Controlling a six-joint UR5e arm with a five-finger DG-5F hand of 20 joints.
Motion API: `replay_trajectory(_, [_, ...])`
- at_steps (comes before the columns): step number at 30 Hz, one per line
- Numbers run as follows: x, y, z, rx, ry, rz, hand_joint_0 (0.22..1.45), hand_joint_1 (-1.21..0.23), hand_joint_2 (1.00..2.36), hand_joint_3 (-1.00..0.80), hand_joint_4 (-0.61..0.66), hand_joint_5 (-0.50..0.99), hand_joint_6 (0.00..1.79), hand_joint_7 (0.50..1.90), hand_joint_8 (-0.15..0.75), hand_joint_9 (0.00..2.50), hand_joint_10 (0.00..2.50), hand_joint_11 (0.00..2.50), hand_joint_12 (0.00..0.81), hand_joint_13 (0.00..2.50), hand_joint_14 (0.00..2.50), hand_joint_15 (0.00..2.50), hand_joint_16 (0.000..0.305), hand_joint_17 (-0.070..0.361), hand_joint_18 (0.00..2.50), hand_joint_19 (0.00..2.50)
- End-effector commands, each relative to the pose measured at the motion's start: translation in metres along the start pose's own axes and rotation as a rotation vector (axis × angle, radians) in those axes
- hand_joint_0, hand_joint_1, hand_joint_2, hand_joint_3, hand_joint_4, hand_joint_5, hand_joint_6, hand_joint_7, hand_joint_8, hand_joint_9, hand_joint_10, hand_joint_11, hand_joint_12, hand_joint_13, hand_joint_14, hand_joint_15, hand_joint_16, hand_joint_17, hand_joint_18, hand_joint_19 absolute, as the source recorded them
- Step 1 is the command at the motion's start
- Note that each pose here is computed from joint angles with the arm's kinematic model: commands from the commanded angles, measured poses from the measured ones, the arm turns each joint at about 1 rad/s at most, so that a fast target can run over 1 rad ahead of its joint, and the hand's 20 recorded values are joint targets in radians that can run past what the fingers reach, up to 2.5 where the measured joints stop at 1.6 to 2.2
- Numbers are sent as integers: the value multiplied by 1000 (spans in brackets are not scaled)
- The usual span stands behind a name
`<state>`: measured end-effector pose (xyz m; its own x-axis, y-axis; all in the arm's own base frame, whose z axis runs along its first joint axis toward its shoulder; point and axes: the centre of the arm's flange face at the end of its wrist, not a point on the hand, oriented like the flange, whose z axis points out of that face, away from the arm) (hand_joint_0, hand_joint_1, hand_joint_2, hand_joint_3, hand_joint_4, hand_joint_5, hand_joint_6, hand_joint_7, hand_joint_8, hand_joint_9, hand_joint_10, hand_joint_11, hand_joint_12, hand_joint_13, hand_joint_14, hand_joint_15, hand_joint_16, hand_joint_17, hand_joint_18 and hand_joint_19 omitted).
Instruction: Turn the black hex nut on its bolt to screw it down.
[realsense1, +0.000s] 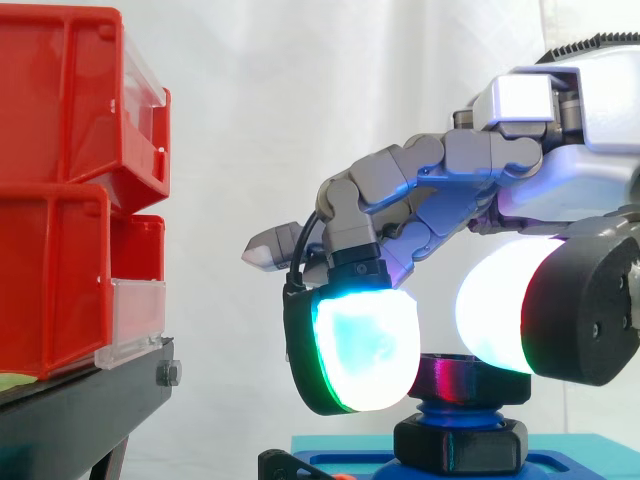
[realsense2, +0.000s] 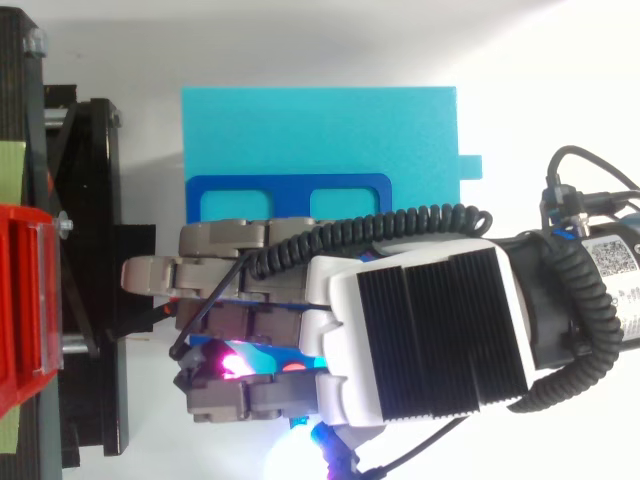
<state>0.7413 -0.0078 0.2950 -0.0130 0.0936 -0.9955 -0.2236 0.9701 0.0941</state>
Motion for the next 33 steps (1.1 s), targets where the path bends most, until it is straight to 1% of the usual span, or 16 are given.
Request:
replay_trajectory(1, [0, -5, -1, -3, 1, -20, 556, -364, 1000, -500, 19, -43, 504, 1315, 253, 695, 0, 0, 329, 247, 0, 0, 45, 102, 275, 254])
replay_trajectory(6, [-1, -7, -2, -5, -4, -34, 556, -364, 1000, -500, 24, -47, 504, 1299, 257, 693, 0, 0, 331, 275, 0, 0, 44, 100, 288, 256])
replay_trajectory(10, [-1, -11, -4, -7, 6, -33, 556, -364, 1000, -500, 31, -48, 504, 1306, 258, 696, 0, 0, 331, 282, 0, 0, 45, 100, 295, 266])
replay_trajectory(12, [0, -13, -6, -9, 17, -32, 556, -364, 1000, -500, 30, -47, 503, 1313, 259, 696, 0, 0, 330, 287, 0, 0, 45, 100, 296, 265])
replay_trajectory(17, [0, -15, -6, -17, 16, -32, 554, -358, 1000, -500, 44, -45, 503, 1355, 263, 699, 0, 0, 332, 296, 0, 0, 45, 101, 313, 271])
replay_trajectory(20, [0, -19, -8, -14, 19, -41, 553, -349, 1000, -500, 46, -43, 503, 1366, 265, 702, 0, 0, 331, 299, 0, 0, 45, 101, 313, 270])
replay_trajectory(21, [0, -23, -9, -11, 18, -46, 552, -345, 1000, -500, 43, -43, 503, 1372, 262, 702, 0, 0, 331, 301, 0, 0, 45, 101, 312, 273])
replay_trajectory(24, [0, -26, -10, -17, 20, -51, 549, -330, 1000, -500, 50, -42, 503, 1380, 266, 709, 0, 0, 330, 305, 0, 0, 45, 101, 313, 275])
replay_trajectory(25, [-1, -29, -12, -20, 20, -56, 549, -325, 1000, -500, 59, -42, 503, 1379, 266, 708, 0, 0, 331, 306, 0, 0, 45, 101, 313, 275])
replay_trajectory(26, [-1, -31, -12, -20, 17, -58, 547, -322, 1000, -500, 45, -43, 502, 1379, 269, 706, 0, 0, 331, 307, 0, 0, 45, 101, 314, 273])
replay_trajectory(28, [-2, -32, -12, -26, 16, -64, 545, -309, 1000, -500, 59, -44, 503, 1381, 268, 702, 0, 0, 333, 308, 0, 0, 45, 102, 316, 273])
replay_trajectory(29, [-2, -37, -14, -27, 14, -70, 544, -304, 1000, -500, 60, -45, 502, 1379, 268, 700, 0, 0, 333, 308, 0, 0, 45, 102, 317, 280])
replay_trajectory(32, [-4, -44, -15, -24, 5, -79, 540, -288, 1000, -500, 72, -47, 502, 1376, 272, 698, 0, 0, 335, 309, 0, 0, 46, 103, 320, 283])
replay_trajectory(33, [-5, -48, -16, -23, -4, -84, 539, -284, 1000, -500, 73, -47, 502, 1375, 273, 699, 0, 0, 335, 308, 0, 0, 46, 103, 321, 275])
